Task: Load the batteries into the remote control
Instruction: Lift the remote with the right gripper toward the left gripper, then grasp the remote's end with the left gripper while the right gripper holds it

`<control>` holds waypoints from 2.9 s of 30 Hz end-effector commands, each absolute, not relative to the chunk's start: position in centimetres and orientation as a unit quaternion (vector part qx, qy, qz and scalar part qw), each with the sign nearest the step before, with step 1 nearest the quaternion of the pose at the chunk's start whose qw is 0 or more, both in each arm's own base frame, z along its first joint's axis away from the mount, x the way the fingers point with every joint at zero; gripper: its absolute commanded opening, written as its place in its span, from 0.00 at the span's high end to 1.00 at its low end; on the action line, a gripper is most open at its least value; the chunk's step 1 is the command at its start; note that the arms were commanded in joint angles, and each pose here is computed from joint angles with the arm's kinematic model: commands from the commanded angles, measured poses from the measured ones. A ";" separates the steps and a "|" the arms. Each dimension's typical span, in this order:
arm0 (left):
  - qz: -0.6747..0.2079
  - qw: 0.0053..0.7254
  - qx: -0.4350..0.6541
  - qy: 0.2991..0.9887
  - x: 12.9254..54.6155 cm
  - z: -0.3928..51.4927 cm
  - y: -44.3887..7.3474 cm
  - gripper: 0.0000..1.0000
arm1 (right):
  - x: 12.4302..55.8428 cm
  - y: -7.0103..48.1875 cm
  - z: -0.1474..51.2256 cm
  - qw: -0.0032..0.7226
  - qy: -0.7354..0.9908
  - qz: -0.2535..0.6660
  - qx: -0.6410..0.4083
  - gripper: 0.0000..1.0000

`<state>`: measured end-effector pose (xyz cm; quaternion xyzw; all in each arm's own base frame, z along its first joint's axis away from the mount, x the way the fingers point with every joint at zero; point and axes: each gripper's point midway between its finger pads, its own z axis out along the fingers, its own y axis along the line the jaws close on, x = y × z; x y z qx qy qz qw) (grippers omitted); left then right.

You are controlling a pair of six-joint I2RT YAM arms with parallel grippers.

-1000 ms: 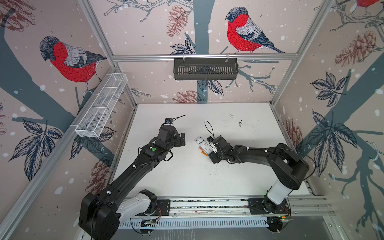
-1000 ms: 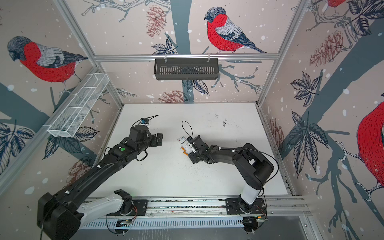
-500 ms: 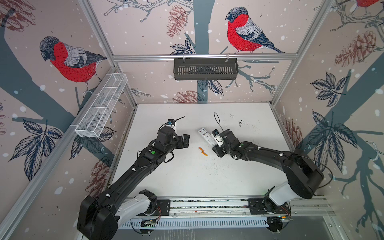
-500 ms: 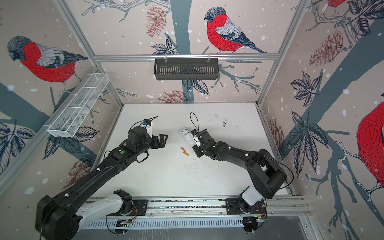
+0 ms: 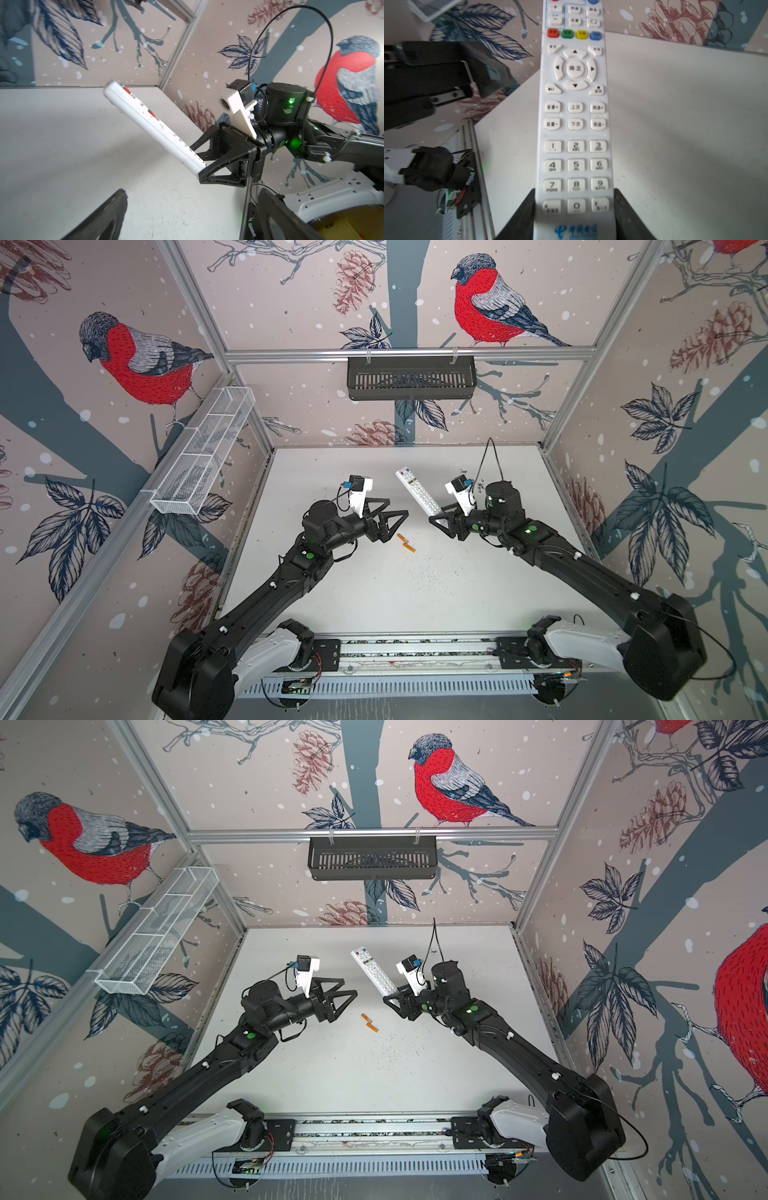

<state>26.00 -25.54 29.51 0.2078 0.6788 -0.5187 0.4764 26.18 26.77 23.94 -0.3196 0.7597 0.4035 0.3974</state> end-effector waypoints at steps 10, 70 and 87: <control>-0.624 0.495 0.342 0.499 20.7 38.7 -26.5 0.03 | 17.1 27.9 32.7 0.354 0.597 0.597 -0.403 0.55; -0.463 0.474 0.176 0.728 29.2 32.2 -24.6 0.91 | 24.2 35.7 23.9 0.434 0.740 0.310 -0.410 0.21; -0.482 0.465 0.201 0.715 28.7 32.5 -25.5 0.68 | 22.4 35.5 25.7 0.403 0.717 0.387 -0.417 0.80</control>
